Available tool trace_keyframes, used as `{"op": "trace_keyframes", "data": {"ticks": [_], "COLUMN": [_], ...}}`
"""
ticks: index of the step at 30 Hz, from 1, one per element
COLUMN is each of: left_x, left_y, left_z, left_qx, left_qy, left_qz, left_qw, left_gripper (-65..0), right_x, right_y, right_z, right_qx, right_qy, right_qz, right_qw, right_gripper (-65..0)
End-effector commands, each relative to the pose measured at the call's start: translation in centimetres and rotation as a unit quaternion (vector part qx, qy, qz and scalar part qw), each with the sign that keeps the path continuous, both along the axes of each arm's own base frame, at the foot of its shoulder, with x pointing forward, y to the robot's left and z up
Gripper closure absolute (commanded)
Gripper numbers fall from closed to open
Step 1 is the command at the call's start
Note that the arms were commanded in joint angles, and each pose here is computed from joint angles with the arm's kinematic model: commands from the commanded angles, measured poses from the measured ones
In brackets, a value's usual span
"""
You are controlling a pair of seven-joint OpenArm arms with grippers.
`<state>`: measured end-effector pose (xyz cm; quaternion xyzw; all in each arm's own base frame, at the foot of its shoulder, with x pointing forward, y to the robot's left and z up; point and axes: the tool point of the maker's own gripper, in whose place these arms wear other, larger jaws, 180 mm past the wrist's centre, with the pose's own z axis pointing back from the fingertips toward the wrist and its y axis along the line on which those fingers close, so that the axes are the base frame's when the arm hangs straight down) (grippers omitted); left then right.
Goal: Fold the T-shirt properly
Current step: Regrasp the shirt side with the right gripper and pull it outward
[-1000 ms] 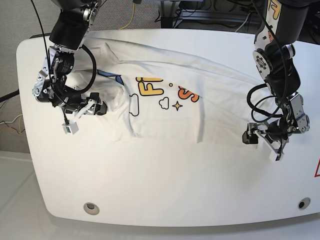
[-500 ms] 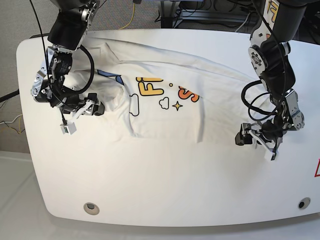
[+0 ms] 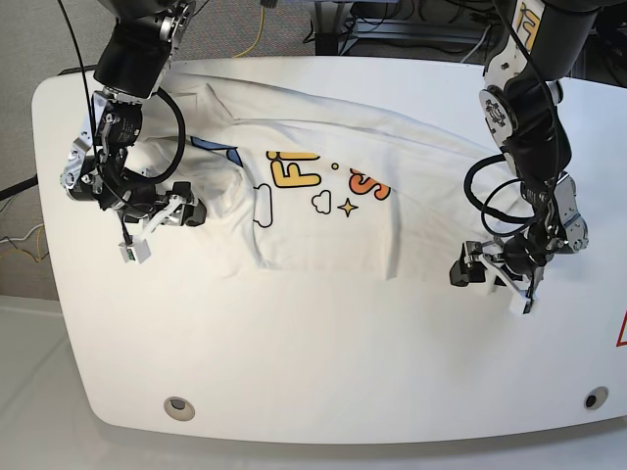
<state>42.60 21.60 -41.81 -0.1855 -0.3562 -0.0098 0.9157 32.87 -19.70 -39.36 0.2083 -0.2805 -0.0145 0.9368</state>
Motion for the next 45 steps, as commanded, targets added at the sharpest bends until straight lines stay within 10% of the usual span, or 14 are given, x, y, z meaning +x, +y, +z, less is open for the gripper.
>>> {"op": "trace_keyframes", "data": {"ticks": [1,14,27,37,45], "left_x": [-2.8,-2.9,-3.0,-3.0,-3.0], "left_y": [-0.4,-0.2,0.0,0.0,0.0], "left_z": [-2.8,-2.9,-2.9,-2.9,-2.8], "left_qx": [0.022,0.025,0.028,0.029,0.030], "left_qy": [0.072,0.074,0.075,0.074,0.074], "left_qz": [-0.025,-0.025,-0.025,-0.025,-0.025], "left_qw": [0.997,0.997,0.997,0.996,0.996], "left_gripper": [-56.6,-6.2,-6.7,-6.7,-6.7], "right_x": [1.3,1.3,1.3,0.0,-1.1], "right_y": [-0.5,-0.5,-1.9,-4.4,-5.1], "right_z": [1.6,1.6,2.0,2.1,3.0], "right_qx": [-0.002,-0.002,-0.016,-0.016,-0.029], "right_qy": [-0.029,-0.029,-0.031,-0.015,-0.017], "right_qz": [-0.003,-0.003,-0.007,-0.035,-0.027], "right_qw": [0.9996,0.9996,0.9994,0.9991,0.9991], "right_gripper": [-35.3,-35.4,-36.8,-64.0,-59.2]}}
